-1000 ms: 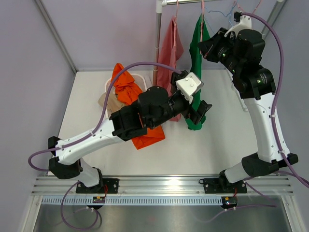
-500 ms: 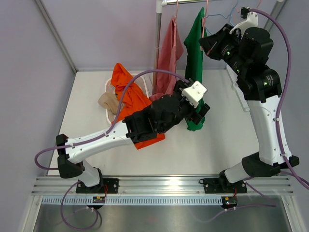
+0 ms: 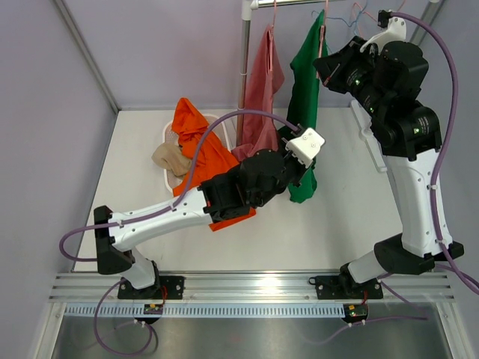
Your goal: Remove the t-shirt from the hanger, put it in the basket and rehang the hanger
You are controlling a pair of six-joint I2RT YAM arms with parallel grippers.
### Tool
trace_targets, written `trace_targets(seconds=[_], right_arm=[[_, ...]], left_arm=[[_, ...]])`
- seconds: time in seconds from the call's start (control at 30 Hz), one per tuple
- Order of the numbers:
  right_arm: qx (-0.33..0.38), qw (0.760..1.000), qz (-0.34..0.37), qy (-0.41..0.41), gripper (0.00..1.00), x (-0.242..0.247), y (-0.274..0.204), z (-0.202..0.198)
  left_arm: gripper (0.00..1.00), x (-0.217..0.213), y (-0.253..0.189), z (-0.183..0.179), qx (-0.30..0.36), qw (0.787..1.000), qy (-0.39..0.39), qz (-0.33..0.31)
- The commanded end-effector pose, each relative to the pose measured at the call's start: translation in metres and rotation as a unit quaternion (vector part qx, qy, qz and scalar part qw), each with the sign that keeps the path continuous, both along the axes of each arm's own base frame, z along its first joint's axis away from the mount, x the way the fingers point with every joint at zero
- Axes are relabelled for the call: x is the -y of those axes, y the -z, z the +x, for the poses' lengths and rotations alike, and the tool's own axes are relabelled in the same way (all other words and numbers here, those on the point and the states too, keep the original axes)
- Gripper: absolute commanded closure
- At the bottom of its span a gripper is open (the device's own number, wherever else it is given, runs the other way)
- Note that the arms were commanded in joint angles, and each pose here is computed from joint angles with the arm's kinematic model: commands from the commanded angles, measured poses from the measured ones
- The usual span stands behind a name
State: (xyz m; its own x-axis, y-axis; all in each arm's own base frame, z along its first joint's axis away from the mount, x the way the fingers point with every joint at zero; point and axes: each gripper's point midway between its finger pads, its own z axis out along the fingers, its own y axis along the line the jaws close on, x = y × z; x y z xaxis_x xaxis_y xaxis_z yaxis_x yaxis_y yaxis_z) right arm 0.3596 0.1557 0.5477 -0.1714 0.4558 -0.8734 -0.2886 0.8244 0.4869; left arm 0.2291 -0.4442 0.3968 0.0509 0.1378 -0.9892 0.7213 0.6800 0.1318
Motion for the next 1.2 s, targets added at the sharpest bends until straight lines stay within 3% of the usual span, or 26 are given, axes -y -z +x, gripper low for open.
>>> trace_targets(seconds=[0.0,0.2,0.33,0.57,0.67,0.87,1.0,1.03,1.07,1.17], right_arm=[[0.045,0.999,0.0,0.026,1.0,0.007,-0.024,0.003],[0.043,0.998,-0.008,0.048,1.0,0.006,-0.021,0.026],[0.046,0.998,-0.012,0.051,1.0,0.006,-0.027,0.031],[0.051,0.998,0.008,0.034,1.0,0.005,-0.039,0.014],[0.05,0.998,0.022,0.005,1.0,0.0,-0.045,-0.003],[0.043,0.997,0.048,-0.039,1.0,0.002,-0.054,-0.052],[0.026,0.997,0.054,-0.054,1.0,0.009,-0.042,-0.088],[-0.001,0.997,0.049,-0.057,1.0,0.006,-0.019,-0.085],[0.01,0.997,0.054,-0.059,1.0,0.013,-0.023,-0.103],[-0.018,0.996,0.041,-0.075,1.0,0.013,0.002,-0.119]], left_arm=[[1.0,-0.016,-0.048,-0.025,0.025,0.998,0.025,-0.052],[1.0,-0.032,-0.062,-0.081,0.023,0.995,0.066,-0.067],[1.0,-0.032,-0.031,-0.12,-0.012,0.993,0.095,-0.063],[1.0,-0.035,0.018,-0.134,-0.03,0.993,0.088,-0.067],[1.0,-0.031,0.041,-0.126,-0.024,0.996,0.064,-0.065],[1.0,-0.017,0.064,-0.075,-0.025,0.998,0.04,-0.048],[1.0,-0.019,0.041,-0.025,0.0,0.999,0.001,-0.041],[1.0,-0.018,0.015,-0.016,0.01,0.998,-0.004,-0.059],[1.0,-0.012,0.018,-0.007,0.009,0.999,-0.006,-0.044],[1.0,-0.017,-0.025,0.023,0.03,0.997,-0.016,-0.062]])
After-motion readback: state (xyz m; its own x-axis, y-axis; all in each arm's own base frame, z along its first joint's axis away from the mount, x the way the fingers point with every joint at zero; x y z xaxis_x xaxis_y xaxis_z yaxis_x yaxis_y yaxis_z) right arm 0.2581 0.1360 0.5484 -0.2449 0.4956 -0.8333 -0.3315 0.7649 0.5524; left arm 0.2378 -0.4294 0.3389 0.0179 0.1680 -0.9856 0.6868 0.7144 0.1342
